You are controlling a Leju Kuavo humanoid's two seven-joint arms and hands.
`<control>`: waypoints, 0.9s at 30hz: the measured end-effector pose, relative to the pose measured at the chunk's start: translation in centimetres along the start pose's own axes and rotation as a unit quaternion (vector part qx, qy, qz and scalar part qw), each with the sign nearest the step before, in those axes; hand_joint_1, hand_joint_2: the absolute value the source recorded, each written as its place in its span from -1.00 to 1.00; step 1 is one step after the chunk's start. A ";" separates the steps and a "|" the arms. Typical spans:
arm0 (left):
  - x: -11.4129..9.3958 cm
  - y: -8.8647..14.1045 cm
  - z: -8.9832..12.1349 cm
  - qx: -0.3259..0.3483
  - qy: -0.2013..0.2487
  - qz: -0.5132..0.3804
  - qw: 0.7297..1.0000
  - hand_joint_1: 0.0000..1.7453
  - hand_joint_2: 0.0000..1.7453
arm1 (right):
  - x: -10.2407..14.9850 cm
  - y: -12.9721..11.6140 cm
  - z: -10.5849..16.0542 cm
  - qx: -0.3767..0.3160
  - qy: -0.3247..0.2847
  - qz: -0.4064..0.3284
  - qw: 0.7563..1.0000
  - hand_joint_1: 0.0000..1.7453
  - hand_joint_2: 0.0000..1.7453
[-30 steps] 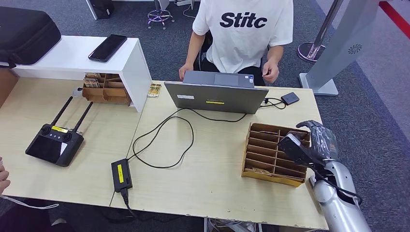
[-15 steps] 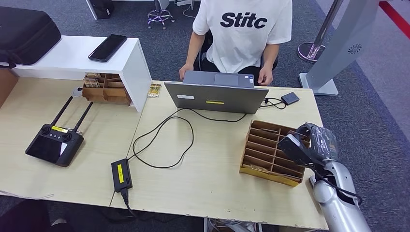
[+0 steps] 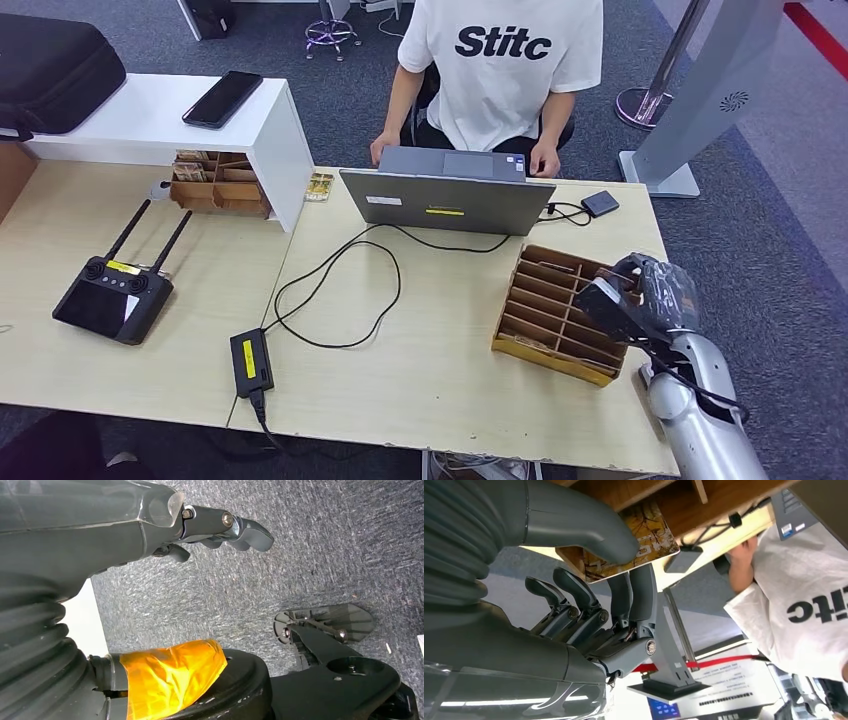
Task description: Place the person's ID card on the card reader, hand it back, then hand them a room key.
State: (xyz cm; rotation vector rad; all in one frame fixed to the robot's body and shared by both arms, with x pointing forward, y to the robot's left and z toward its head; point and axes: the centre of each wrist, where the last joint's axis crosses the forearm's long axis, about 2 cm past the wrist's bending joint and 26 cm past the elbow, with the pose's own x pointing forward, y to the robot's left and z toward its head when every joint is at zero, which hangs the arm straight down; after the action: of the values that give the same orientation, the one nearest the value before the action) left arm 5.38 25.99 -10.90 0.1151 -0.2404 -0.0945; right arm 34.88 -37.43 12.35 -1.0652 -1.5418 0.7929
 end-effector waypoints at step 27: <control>1.1 0.0 -0.1 -0.006 -0.012 -0.030 0.999 -1.00 1.00 | 14.4 -19.1 -18.5 -0.105 -0.082 0.060 0.989 0.93 1.00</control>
State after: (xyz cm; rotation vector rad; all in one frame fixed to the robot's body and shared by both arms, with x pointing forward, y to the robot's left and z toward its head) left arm 6.51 25.88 -10.74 0.1089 -0.2608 -0.1567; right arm 47.80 -32.26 39.15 -1.2828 -1.7415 0.8312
